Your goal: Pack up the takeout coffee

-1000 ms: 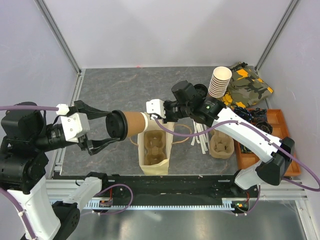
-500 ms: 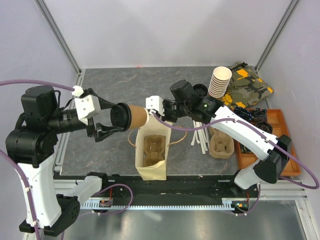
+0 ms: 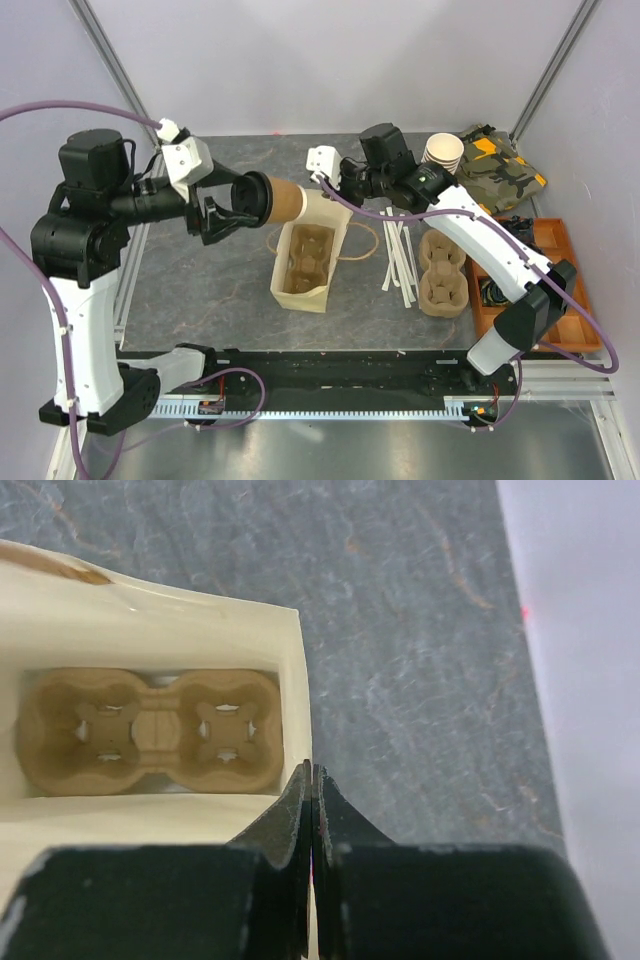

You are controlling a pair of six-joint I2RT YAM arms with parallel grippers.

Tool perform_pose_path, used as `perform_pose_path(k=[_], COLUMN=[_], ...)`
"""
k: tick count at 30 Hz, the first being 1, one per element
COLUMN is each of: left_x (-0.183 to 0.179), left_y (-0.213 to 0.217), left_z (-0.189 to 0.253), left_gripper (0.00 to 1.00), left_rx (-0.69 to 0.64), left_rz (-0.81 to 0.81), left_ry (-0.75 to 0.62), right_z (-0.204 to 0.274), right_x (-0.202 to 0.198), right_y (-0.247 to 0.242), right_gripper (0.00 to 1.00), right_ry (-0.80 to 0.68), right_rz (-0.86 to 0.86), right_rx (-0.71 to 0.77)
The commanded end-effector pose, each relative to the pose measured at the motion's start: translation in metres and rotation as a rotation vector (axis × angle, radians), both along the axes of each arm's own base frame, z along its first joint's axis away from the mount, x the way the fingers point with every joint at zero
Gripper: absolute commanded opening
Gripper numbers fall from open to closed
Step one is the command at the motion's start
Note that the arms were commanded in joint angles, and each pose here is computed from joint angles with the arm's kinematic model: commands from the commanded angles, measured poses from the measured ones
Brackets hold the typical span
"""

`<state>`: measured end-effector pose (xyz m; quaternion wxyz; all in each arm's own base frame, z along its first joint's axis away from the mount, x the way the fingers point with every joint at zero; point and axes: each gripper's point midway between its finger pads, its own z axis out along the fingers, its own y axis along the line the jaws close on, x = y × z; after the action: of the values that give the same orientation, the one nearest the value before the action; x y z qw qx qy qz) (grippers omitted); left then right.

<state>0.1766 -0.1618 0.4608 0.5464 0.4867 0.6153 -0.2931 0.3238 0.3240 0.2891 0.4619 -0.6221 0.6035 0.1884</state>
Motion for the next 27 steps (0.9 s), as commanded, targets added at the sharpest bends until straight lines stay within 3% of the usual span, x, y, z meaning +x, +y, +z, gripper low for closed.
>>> perform_pose_path(k=[1,10,17,27], left_x=[0.013,0.031,0.029,0.051], left_y=[-0.005,-0.025,-0.048,-0.040], left_z=[0.028,0.032,-0.002,-0.038], left_gripper=[0.34,0.34,0.32,0.29], left_rx=[-0.020,0.031,0.155,0.393], left_rz=[0.022,-0.004,-0.035,0.077], left_ry=[-0.073,-0.112,-0.099,-0.215], right_z=[0.038,0.025,0.015,0.034], right_x=[0.006,0.037,0.053,0.046], right_y=[0.008,-0.003,-0.015,-0.006], right_gripper=[0.00,0.00,0.00,0.00], right_ry=[-0.097,-0.085,-0.059,-0.028], right_rz=[0.039,-0.004,-0.025,0.002], right_rx=[0.049,0.015,-0.002,0.069])
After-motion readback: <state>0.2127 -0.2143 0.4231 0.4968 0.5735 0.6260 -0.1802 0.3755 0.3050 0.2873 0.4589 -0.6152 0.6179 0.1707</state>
